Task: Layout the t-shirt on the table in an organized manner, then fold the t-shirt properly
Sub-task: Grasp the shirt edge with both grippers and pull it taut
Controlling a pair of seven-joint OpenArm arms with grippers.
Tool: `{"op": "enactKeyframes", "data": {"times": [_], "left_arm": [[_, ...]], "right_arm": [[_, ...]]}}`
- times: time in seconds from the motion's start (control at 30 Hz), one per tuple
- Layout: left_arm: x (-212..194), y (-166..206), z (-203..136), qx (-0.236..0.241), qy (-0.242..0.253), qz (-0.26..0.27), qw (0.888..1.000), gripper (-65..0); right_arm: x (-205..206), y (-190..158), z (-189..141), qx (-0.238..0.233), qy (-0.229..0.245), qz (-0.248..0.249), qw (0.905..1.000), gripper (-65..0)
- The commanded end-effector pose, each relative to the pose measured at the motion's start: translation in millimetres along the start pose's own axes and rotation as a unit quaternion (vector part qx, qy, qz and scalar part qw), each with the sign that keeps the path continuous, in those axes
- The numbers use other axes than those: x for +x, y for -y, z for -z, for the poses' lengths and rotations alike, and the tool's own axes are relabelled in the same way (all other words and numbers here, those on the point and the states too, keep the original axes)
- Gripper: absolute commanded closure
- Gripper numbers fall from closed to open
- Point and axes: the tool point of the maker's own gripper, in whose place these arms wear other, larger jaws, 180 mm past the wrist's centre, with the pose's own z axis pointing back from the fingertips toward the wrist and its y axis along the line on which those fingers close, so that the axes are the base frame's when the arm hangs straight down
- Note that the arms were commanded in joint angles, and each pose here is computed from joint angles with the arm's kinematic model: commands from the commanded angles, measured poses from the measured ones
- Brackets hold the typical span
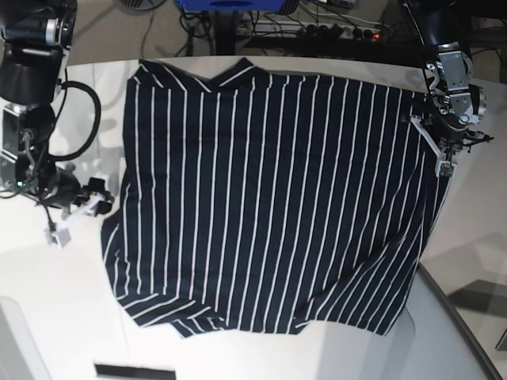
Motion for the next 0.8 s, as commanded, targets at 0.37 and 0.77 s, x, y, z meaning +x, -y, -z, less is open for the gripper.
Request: {"op": "enactKeyframes", "data": {"times": [0.37, 0.77], "left_arm": [[29.5, -17.8, -1.3, 0.022, 0.032, 0.001, 0.999, 0.0], [32.6, -21.2, -1.2, 0.024, 0.035, 0.000, 0.999, 0.0]], "right_arm": [[-17.0, -43.5, 10.1, 0.044, -0.013, 0.011, 0.9989, -29.3], [-41.6, -51.9, 28.2, 0.050, -0.060, 0.007, 0.9969, 0.0]]}}
